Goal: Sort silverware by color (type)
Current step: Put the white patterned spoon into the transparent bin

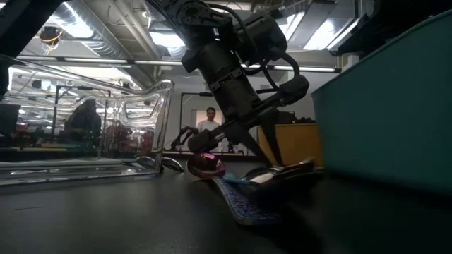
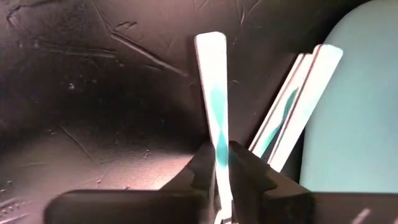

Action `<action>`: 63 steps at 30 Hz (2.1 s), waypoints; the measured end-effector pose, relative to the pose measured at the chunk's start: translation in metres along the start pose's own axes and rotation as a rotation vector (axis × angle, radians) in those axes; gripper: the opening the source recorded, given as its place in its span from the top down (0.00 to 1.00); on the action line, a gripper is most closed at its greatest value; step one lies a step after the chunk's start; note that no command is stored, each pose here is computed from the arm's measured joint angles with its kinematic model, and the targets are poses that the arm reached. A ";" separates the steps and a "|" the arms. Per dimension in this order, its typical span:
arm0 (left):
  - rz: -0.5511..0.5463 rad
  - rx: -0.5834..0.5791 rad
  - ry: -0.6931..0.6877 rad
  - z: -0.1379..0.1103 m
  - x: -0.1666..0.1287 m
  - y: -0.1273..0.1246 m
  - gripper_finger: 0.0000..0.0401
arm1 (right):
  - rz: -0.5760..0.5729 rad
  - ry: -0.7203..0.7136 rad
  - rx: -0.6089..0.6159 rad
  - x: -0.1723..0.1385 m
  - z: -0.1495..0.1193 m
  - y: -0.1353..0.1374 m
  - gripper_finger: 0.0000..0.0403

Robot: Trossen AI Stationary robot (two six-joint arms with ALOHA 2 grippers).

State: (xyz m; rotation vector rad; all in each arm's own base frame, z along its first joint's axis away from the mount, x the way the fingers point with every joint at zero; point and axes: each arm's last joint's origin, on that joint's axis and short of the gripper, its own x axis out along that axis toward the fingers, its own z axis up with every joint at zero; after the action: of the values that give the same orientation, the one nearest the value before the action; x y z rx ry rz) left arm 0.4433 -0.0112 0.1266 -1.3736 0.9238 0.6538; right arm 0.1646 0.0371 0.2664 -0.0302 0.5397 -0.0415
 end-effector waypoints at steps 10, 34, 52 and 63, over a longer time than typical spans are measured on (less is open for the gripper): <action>0.001 0.002 -0.002 0.000 0.000 0.000 0.97 | 0.000 0.000 0.000 0.000 0.000 0.000 0.79; -0.113 0.104 0.052 0.000 -0.012 -0.012 0.97 | 0.000 0.000 0.000 0.000 0.000 0.000 0.79; -0.346 0.187 0.224 -0.002 -0.021 -0.033 0.98 | 0.000 0.000 0.000 0.000 0.000 0.000 0.79; -0.478 0.280 0.197 0.000 -0.026 -0.044 0.98 | 0.000 -0.001 0.000 0.000 0.000 0.000 0.79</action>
State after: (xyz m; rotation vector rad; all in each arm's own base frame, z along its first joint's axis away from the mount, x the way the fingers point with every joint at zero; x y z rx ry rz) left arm 0.4669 -0.0131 0.1720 -1.3514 0.7648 0.0247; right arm 0.1646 0.0371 0.2665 -0.0299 0.5392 -0.0413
